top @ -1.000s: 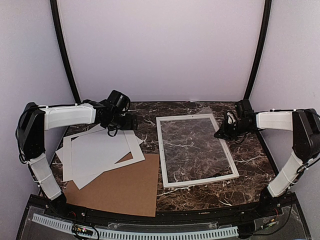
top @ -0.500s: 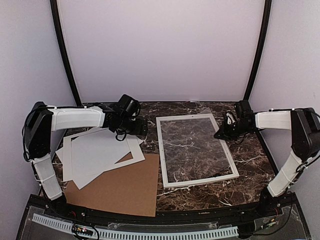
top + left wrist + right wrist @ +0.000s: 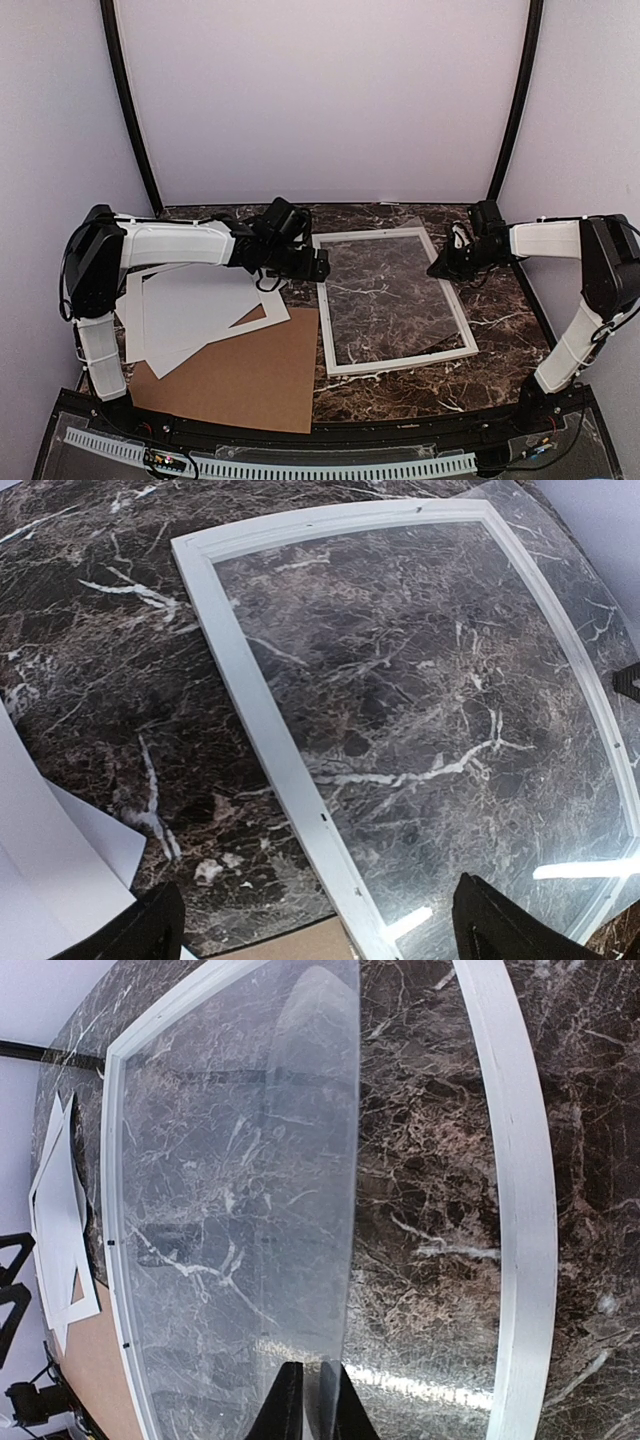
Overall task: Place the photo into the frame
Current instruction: Place the glass panel at the frame body.
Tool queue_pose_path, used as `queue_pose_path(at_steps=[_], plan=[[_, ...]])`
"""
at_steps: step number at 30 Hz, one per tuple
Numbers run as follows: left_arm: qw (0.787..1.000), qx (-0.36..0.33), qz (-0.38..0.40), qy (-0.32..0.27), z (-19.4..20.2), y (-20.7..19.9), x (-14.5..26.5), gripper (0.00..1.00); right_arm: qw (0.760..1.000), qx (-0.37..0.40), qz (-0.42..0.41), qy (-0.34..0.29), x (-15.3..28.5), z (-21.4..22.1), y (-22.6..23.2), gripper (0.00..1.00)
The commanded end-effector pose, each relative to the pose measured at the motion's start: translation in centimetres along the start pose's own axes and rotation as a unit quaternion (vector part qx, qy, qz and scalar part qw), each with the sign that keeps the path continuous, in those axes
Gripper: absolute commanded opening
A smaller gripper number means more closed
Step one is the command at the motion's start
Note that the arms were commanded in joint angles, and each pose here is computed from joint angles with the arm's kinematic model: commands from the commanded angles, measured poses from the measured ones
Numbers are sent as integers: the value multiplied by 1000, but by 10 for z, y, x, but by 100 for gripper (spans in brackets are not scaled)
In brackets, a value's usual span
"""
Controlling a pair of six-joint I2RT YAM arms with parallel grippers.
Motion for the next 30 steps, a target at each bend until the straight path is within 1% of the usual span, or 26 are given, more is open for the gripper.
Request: queue_pose_path(at_steps=[1, 7, 15, 20, 30], plan=[[1000, 2, 21, -10, -6, -17, 2, 96, 1000, 18, -3, -23, 2, -13, 6, 5], [1000, -1, 12, -12, -8, -15, 4, 96, 999, 17, 1, -27, 4, -13, 6, 3], [1000, -1, 3, -17, -9, -13, 5, 96, 1000, 10, 9, -28, 6, -11, 4, 2], [1000, -4, 1, -21, -11, -13, 6, 96, 999, 8, 9, -30, 7, -10, 4, 6], [1000, -6, 10, -21, -10, -16, 6, 96, 1000, 10, -1, -18, -4, -4, 8, 13]])
Point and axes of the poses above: each gripper's point midway between its finger pads, its own x axis back along the fingers, its own y axis along the line the jaws close on, z = x × y, the point moved 4 cm from there along x, back along the fingers, and after that the axes turned 4 degrees about x, right-handed, at the moved point
